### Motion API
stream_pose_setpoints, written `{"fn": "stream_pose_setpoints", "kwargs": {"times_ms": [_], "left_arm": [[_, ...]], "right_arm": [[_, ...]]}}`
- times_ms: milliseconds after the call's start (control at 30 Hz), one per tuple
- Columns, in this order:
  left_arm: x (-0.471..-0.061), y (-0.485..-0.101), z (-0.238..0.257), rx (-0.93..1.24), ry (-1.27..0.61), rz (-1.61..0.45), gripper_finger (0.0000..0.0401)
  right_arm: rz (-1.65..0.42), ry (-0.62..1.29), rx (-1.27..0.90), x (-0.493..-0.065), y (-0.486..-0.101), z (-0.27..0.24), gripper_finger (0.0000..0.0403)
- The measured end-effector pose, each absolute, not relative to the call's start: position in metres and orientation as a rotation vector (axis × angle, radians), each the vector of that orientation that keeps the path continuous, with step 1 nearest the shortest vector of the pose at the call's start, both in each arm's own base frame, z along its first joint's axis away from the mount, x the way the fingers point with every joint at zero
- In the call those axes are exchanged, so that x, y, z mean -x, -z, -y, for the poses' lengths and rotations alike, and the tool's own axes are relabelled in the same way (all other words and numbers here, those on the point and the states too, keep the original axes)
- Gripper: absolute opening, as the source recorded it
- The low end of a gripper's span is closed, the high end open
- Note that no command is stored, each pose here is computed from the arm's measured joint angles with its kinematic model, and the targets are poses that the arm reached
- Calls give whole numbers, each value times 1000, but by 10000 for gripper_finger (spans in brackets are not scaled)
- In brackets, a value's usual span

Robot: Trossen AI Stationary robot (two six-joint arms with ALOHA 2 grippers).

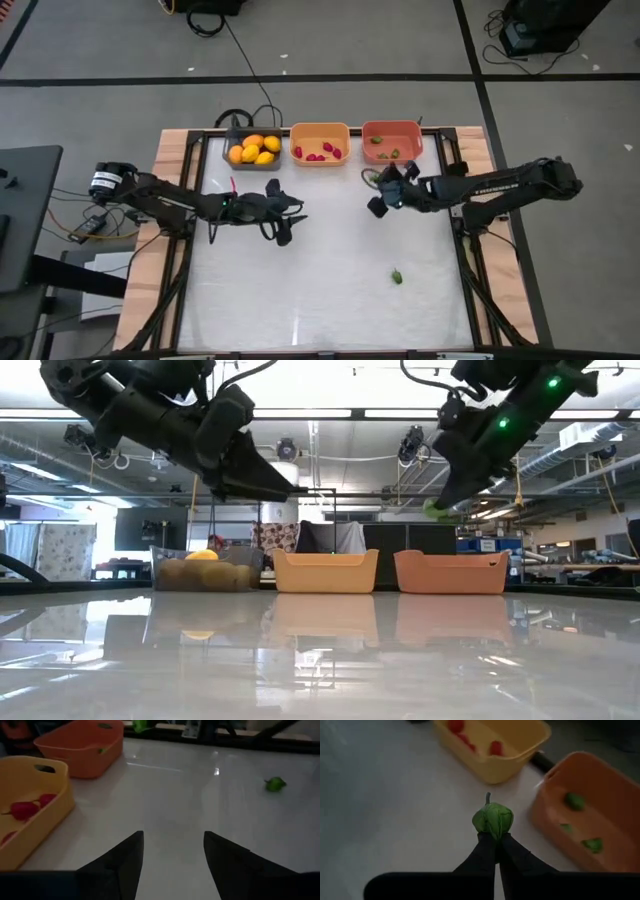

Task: Sort produce into baskets
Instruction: Put the green chili pepper into the orange bin

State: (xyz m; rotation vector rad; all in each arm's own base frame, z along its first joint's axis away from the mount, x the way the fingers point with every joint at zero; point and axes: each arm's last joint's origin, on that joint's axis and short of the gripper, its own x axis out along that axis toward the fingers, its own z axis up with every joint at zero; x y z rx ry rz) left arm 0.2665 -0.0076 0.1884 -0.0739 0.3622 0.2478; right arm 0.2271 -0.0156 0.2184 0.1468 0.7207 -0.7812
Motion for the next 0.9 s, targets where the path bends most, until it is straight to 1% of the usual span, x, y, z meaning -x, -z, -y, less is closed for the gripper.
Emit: {"fn": "stream_pose_setpoints", "kwargs": {"times_ms": [167, 300, 400, 467, 567, 800, 900], "left_arm": [[-267, -188, 5, 49, -337, -337, 212], [-267, -188, 2, 33, -433, -326, 212], [-266, -187, 2, 33, -439, -328, 212], [-266, -187, 2, 33, -439, -328, 212], [-266, -187, 2, 33, -439, -329, 212], [-266, -186, 2, 29, -439, -344, 212], [-266, -186, 3, 33, -439, -344, 212]], "right_arm": [[-700, 910, -130, -218, -226, 41, 14], [-733, 1020, -179, -210, -223, 71, 14], [-780, 1112, -212, -204, -216, 95, 18], [-794, 1171, -226, -200, -213, 110, 31], [-800, 1180, -240, -196, -212, 124, 69], [-781, 1197, -183, -190, -218, 138, 185], [-795, 1150, -182, -191, -219, 136, 222]]}}
